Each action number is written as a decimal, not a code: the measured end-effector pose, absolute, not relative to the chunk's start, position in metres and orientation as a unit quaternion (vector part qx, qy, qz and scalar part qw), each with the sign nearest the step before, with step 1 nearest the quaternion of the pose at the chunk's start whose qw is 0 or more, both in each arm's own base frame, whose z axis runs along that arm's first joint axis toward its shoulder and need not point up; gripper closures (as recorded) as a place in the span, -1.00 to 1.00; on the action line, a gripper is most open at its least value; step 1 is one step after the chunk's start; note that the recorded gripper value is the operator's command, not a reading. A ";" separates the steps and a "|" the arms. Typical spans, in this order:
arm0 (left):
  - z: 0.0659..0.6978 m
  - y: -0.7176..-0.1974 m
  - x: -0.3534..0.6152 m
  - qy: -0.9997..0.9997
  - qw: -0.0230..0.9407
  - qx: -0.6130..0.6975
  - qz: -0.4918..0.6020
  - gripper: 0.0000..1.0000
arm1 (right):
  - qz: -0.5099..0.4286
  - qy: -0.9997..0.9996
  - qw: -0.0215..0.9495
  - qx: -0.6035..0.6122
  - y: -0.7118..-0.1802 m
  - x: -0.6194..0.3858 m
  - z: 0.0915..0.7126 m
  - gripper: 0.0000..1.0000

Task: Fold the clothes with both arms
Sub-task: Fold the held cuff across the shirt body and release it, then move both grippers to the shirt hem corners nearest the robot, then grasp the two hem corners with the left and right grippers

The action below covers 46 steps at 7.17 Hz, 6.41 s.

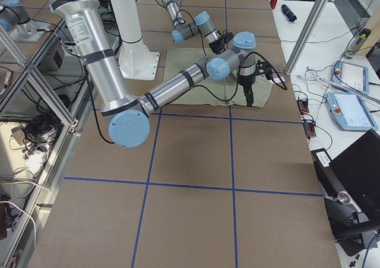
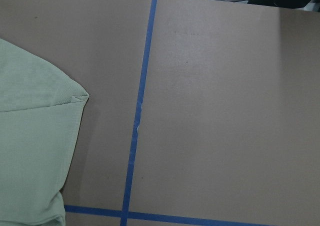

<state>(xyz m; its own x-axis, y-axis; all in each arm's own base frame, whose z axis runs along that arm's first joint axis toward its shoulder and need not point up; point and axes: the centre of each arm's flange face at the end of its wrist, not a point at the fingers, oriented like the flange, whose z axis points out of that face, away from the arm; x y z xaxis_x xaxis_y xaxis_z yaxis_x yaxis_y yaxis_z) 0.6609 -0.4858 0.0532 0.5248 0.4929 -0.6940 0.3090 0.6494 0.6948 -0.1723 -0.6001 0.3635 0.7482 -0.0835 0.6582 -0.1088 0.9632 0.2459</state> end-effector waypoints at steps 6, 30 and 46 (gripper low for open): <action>0.066 -0.454 0.543 0.491 0.802 0.320 0.117 -1.00 | 0.014 -0.372 0.919 0.128 -0.578 -0.203 0.346 -1.00; 0.340 -0.158 0.509 0.508 0.855 0.044 -0.092 -0.09 | 0.190 -0.467 0.856 0.111 -0.223 -0.347 0.382 -0.98; 0.317 -0.197 0.488 0.507 0.855 0.052 -0.094 1.00 | 0.256 -0.437 0.857 0.095 -0.209 -0.366 0.408 -0.96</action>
